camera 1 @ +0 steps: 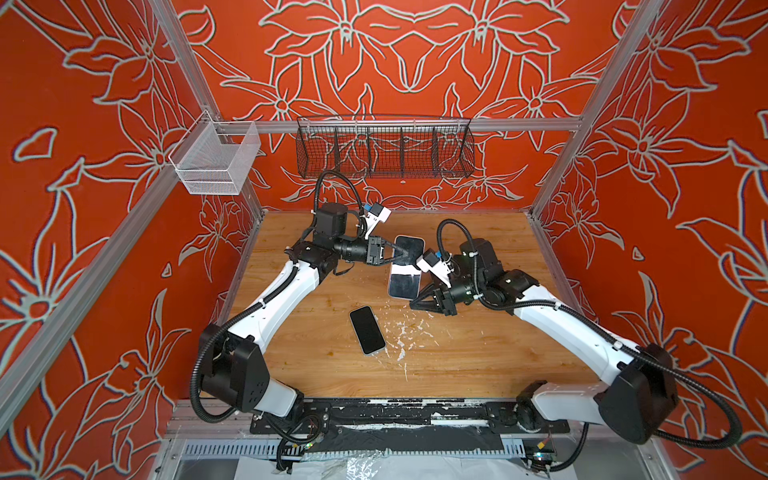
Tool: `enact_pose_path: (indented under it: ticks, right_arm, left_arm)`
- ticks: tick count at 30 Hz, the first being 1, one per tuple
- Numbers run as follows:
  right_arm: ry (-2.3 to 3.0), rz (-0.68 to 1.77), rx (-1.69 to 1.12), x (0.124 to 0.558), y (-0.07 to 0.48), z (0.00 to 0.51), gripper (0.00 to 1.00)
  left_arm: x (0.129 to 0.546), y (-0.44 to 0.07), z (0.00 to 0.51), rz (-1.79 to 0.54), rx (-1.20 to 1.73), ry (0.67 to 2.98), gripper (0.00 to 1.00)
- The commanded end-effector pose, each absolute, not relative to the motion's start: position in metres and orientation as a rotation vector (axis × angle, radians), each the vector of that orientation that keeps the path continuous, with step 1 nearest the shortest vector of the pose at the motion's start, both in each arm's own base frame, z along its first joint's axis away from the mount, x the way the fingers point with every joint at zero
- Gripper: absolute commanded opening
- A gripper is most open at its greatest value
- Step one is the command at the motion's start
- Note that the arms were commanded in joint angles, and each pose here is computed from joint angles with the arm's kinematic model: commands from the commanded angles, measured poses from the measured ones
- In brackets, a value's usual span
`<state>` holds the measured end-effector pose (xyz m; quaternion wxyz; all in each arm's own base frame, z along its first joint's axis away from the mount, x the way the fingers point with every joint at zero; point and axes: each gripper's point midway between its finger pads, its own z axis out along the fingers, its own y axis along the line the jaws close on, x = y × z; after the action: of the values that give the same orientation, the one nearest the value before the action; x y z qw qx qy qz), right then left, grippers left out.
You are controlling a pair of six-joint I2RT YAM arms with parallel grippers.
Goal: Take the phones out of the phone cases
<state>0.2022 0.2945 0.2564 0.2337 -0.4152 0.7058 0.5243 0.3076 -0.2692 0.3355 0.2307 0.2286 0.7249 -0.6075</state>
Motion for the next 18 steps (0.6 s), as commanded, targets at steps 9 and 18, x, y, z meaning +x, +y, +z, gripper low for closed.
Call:
enact_pose_path:
  ticks: [9, 18]
  right_arm:
    - [1.797, 1.446, -1.194, 0.1973, 0.2984, 0.2791, 0.2]
    - [1.788, 1.448, -1.195, 0.1983, 0.2988, 0.2825, 0.18]
  left_arm:
    - [0.3004, -0.2705, 0.3359, -1.687, 0.65, 1.974, 0.0]
    - [0.3017, -0.2712, 0.3369, -1.694, 0.649, 1.971, 0.0]
